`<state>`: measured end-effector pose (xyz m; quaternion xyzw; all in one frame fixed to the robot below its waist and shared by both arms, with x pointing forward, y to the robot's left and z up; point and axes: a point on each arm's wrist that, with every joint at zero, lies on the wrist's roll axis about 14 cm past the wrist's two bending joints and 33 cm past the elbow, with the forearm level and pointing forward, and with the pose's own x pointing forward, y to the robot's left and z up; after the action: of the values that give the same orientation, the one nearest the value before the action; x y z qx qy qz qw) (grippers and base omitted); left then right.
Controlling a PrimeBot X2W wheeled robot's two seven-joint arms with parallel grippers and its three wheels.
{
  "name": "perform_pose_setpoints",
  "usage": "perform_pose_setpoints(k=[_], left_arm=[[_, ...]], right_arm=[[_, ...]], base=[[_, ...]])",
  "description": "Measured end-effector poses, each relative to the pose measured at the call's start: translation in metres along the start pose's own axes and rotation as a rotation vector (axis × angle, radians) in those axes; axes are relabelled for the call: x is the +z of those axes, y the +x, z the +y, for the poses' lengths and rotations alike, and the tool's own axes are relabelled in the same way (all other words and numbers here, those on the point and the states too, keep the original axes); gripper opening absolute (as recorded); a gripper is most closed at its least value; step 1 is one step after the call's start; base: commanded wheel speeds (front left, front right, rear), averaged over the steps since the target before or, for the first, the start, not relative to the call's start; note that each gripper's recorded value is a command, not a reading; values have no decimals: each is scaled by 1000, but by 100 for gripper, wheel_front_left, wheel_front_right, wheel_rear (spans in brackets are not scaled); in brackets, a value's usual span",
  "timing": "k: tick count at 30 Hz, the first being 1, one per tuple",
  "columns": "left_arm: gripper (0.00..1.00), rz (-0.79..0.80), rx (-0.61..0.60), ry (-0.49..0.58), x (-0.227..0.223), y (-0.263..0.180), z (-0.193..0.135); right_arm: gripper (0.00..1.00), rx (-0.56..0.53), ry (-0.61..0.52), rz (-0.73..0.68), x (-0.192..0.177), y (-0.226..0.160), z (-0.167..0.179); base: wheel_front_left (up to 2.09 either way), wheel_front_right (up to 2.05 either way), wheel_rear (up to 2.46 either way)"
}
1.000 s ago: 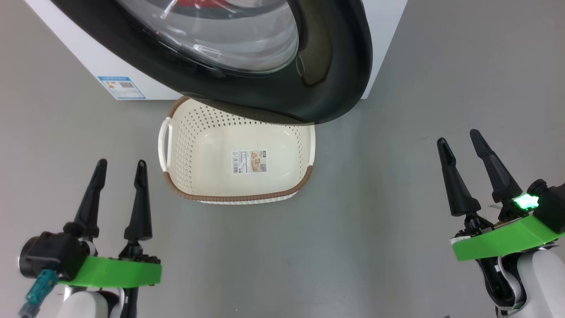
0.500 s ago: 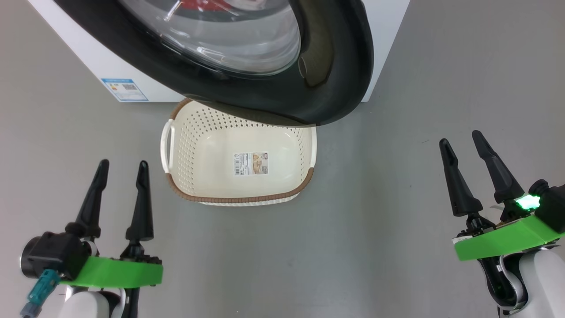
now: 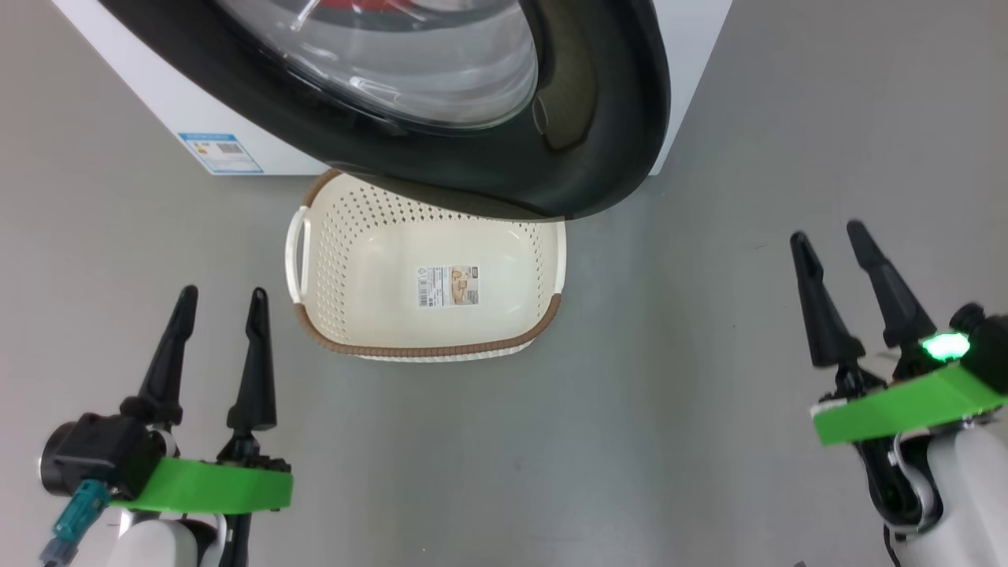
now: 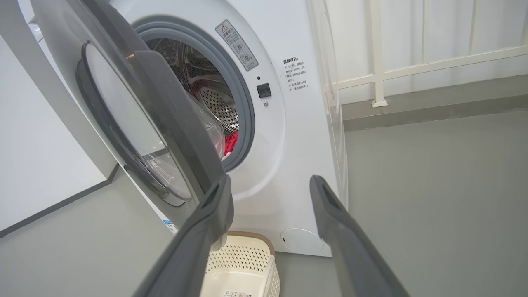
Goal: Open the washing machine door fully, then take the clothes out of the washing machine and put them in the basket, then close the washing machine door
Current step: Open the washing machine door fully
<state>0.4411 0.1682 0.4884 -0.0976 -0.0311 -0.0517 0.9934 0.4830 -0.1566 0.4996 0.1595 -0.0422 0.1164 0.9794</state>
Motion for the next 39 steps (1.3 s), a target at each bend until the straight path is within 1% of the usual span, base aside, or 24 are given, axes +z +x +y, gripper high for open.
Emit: perform_pose_setpoints(k=[1, 3, 8, 15, 20, 29, 31, 34, 39], left_arm=[[100, 3, 1, 0, -1, 0, 0], [100, 5, 2, 0, -2, 0, 1], [100, 10, 9, 2, -4, 1, 4], [100, 17, 31, 10, -5, -2, 12], [100, 26, 43, 12, -8, -3, 16], [100, 30, 56, 11, -12, 1, 20], [100, 37, 61, 13, -14, 1, 22], [100, 42, 68, 13, -16, 1, 24], [100, 39, 71, 8, -17, 5, 25]], right_arm=[[23, 1, 11, -9, 2, 4, 0], [0, 2, 15, -15, 3, 8, 0], [0, -10, 64, -44, 9, 28, -4], [0, -67, 162, -102, 27, 56, -28], [0, -67, 267, -102, 37, 79, -34], [0, -57, 498, -13, 33, 118, -35], [0, -59, 522, 28, 26, 125, -37], [0, -67, 597, 86, 16, 134, -38], [0, -38, 710, 185, 4, 150, -28]], base=[[0, 0, 0], [0, 0, 0], [0, 0, 0], [0, 0, 0], [0, 0, 0], [0, 0, 0], [0, 0, 0], [0, 0, 0], [0, 0, 0]])
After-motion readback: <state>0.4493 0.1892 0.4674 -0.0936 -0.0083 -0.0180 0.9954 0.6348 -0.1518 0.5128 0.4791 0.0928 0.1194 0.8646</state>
